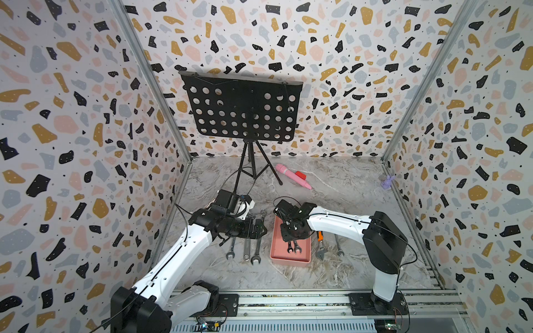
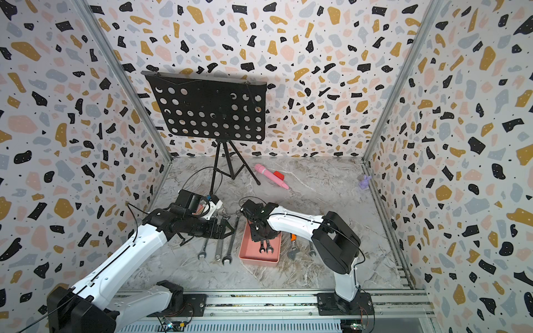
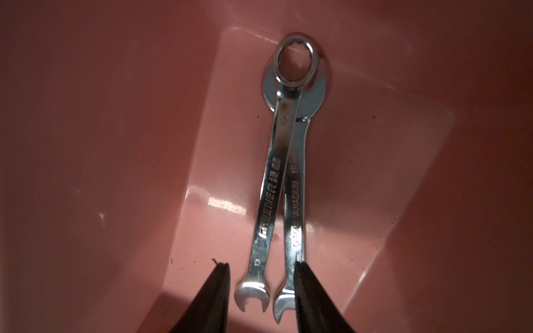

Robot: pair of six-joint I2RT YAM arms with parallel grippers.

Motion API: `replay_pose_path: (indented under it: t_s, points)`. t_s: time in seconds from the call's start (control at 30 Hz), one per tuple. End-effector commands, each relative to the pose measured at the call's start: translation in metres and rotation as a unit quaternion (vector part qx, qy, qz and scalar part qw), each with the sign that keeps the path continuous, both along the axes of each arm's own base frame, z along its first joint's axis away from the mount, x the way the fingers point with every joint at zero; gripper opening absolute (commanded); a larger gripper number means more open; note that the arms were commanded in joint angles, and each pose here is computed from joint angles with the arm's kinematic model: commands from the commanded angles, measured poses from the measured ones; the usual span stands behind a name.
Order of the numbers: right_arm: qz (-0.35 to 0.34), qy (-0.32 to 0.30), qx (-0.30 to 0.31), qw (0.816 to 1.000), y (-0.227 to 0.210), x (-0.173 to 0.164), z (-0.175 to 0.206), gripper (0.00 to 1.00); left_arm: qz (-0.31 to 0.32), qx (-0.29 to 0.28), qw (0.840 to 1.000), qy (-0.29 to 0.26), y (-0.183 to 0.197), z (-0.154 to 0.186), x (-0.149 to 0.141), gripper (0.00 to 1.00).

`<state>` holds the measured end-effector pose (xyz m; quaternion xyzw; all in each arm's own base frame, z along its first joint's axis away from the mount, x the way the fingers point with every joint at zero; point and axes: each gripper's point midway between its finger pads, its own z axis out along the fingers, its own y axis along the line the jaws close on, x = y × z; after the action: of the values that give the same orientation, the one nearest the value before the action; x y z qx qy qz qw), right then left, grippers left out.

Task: Take out the wrench from the storage box
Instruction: Pick up the wrench from the storage box.

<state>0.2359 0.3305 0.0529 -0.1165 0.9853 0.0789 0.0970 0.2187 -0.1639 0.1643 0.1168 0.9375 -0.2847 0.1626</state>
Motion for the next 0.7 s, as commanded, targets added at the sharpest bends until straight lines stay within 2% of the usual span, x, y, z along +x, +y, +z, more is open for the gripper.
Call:
replay_pose_path:
  t_s: [0.0,0.13,0.4,0.67]
  points:
    - [-0.013,-0.006,0.013,1.0,0.01,0.004,0.006,0.39,0.007,0.001,1.0,0.0,0.003,-0.002,-0.001,1.0]
    - [-0.02,0.004,0.007,1.0,0.01,0.003,-0.005,0.34,0.006,0.001,1.0,0.001,0.003,-0.004,0.0,1.0]
    - [-0.042,0.023,-0.024,0.999,0.003,0.002,-0.024,0.31,0.003,0.0,1.0,-0.002,0.002,-0.004,0.001,1.0]
    - [-0.094,0.025,-0.1,0.99,-0.023,0.005,-0.041,0.32,0.003,0.0,1.0,-0.003,0.002,-0.004,0.001,1.0]
